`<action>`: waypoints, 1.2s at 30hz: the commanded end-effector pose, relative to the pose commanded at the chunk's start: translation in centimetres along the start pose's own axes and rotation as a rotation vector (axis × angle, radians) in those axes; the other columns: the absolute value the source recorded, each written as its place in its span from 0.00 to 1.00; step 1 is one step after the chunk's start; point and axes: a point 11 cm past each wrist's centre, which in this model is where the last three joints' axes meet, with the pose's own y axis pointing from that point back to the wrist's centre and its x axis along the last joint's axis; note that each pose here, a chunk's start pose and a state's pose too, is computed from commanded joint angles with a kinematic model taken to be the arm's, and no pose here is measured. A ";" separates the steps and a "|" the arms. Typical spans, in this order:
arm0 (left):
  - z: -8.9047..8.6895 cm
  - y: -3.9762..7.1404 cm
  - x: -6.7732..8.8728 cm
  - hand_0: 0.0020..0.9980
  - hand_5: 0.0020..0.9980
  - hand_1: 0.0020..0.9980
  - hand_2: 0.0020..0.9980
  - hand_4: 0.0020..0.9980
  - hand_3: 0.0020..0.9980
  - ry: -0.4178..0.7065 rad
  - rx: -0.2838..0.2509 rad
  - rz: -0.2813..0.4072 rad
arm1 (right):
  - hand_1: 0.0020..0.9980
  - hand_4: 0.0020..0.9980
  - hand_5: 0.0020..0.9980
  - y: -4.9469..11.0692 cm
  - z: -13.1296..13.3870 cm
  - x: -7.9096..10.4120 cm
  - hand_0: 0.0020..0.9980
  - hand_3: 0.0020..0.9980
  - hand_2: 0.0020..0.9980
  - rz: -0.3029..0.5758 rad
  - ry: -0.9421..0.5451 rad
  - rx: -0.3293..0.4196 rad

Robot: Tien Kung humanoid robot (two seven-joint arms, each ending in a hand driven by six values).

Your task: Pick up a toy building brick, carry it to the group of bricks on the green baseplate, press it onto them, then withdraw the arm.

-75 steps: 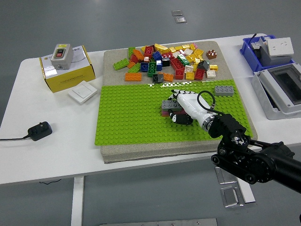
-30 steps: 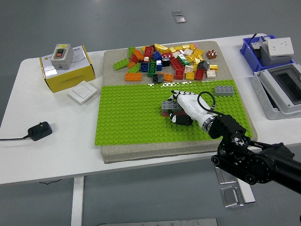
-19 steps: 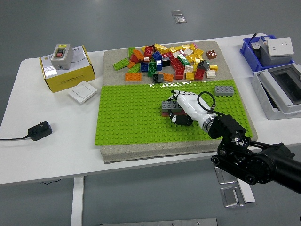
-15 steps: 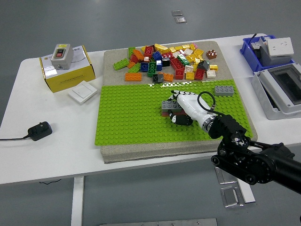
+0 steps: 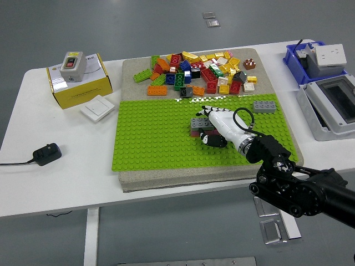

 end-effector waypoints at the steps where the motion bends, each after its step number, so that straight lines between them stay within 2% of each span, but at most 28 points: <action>1: 0.0 0.0 0.0 0.66 0.63 0.66 0.55 0.17 0.59 0.000 0.000 0.000 | 0.95 0.51 0.35 0.0 0.0 0.0 0.90 0.81 0.98 0.000 0.000 0.000; 16: 0.0 0.0 0.0 0.66 0.63 0.66 0.55 0.17 0.59 0.001 0.000 -0.003 | 0.95 0.51 0.35 0.2 -0.5 0.3 0.90 0.82 0.98 0.009 -0.037 0.019; 17: 0.0 0.0 0.0 0.66 0.62 0.66 0.55 0.15 0.59 0.001 0.000 -0.003 | 0.95 0.51 0.35 0.2 -0.6 0.3 0.90 0.89 0.99 0.010 -0.041 0.021; 18: 0.0 0.0 -0.1 0.66 0.62 0.66 0.55 0.15 0.59 0.002 -0.001 -0.004 | 0.95 0.51 0.35 0.2 -0.7 0.4 0.90 0.89 0.99 0.010 -0.052 0.026; 28: -0.1 0.0 -0.2 0.66 0.62 0.66 0.55 0.15 0.59 0.009 -0.003 -0.014 | 0.95 0.52 0.36 2.0 -1.3 1.7 0.90 0.91 0.99 0.067 -0.113 0.074; 29: -0.2 0.0 -0.2 0.66 0.62 0.66 0.55 0.15 0.59 0.009 -0.002 -0.014 | 0.95 0.53 0.37 2.2 -1.2 1.7 0.90 0.83 0.99 0.073 -0.110 0.075; 34: -0.2 0.0 -0.3 0.66 0.62 0.66 0.55 0.15 0.59 0.009 -0.002 -0.015 | 0.95 0.53 0.37 2.8 -0.7 1.8 0.90 0.83 0.99 0.085 -0.105 0.070; 35: -0.2 0.0 -0.3 0.66 0.62 0.66 0.55 0.15 0.59 0.009 -0.003 -0.016 | 0.95 0.54 0.40 2.8 -0.6 1.7 0.90 0.73 1.00 0.084 -0.106 0.066; 36: -0.2 0.0 -0.3 0.66 0.62 0.66 0.55 0.15 0.59 0.009 -0.004 -0.016 | 0.95 0.54 0.40 2.9 -0.5 1.6 0.90 0.73 1.00 0.083 -0.106 0.064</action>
